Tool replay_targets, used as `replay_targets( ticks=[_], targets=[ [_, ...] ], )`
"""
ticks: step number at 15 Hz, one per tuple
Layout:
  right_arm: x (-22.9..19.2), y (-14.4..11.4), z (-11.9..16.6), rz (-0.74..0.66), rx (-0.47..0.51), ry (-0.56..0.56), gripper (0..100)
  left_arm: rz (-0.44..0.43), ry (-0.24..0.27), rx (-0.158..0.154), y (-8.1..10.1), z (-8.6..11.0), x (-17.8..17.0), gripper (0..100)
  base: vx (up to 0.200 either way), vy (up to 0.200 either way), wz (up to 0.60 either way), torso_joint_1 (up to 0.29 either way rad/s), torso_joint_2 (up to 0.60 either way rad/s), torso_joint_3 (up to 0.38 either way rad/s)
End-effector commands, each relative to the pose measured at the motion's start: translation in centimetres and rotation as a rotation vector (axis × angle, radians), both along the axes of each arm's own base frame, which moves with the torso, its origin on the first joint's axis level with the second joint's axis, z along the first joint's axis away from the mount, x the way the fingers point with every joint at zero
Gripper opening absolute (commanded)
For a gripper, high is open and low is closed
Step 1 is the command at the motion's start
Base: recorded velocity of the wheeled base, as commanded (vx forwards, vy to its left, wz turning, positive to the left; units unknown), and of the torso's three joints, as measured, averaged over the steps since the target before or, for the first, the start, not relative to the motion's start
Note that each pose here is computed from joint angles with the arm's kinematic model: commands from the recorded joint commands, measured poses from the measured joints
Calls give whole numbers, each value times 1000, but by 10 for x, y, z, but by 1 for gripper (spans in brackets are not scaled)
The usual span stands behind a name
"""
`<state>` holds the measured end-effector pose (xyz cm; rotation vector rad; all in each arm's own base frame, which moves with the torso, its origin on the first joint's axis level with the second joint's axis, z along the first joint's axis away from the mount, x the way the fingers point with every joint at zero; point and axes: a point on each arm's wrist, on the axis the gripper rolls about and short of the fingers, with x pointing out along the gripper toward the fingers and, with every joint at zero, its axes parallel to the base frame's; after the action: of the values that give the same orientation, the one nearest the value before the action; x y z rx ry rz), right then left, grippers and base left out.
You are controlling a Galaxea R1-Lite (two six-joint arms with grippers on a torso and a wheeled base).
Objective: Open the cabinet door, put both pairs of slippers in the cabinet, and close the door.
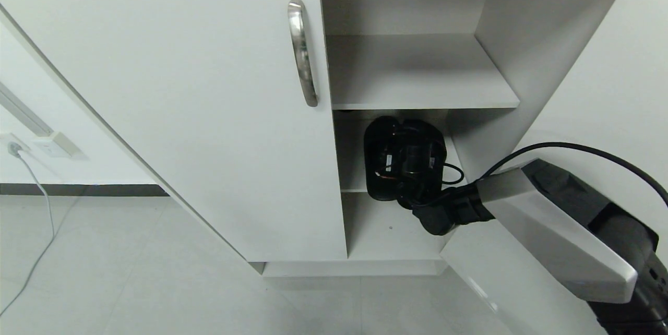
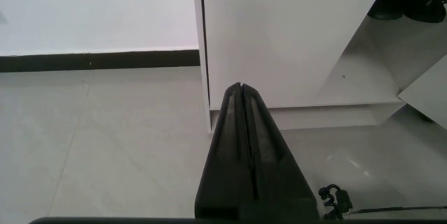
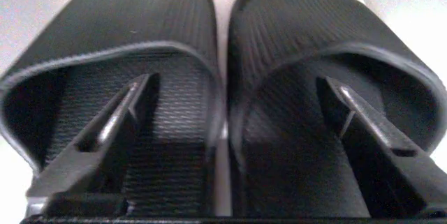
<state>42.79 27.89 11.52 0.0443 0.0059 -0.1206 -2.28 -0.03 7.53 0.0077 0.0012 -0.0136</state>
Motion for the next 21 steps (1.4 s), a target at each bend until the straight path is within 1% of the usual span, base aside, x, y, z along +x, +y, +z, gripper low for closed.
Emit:
replay_targets(
  ticks=[1,3,6,9,10,13,17,20,21],
  targets=[
    [-24,-4,20,19,6,-9,100,0,0,0,0,0,0,0,0,0,0,0,0,0],
    [-48,-8,28,39,7,-13,100,0,-1,0,0,0,0,0,0,0,0,0,0,0],
    [-91,-15,30,85,6,-15,100,0,0,0,0,0,0,0,0,0,0,0,0,0],
    [-139,-19,27,157,-34,33,100,0,2,0,0,0,0,0,0,0,0,0,0,0],
    [-147,-21,27,171,-40,40,100,-2,2,2,0,0,0,0,0,0,0,0,0,0],
    [-159,-22,31,193,-40,40,100,-3,0,3,0,0,0,0,0,0,0,0,0,0],
    [-167,-24,33,205,-43,44,100,-5,0,3,0,0,0,0,-200,0,0,1,1,5],
    [-170,-27,42,203,-28,26,100,-3,0,0,0,0,0,0,-200,0,0,-2,-1,4],
    [-170,-28,42,202,-27,25,100,-2,-1,0,0,0,0,0,0,0,0,0,0,0]
  ],
)
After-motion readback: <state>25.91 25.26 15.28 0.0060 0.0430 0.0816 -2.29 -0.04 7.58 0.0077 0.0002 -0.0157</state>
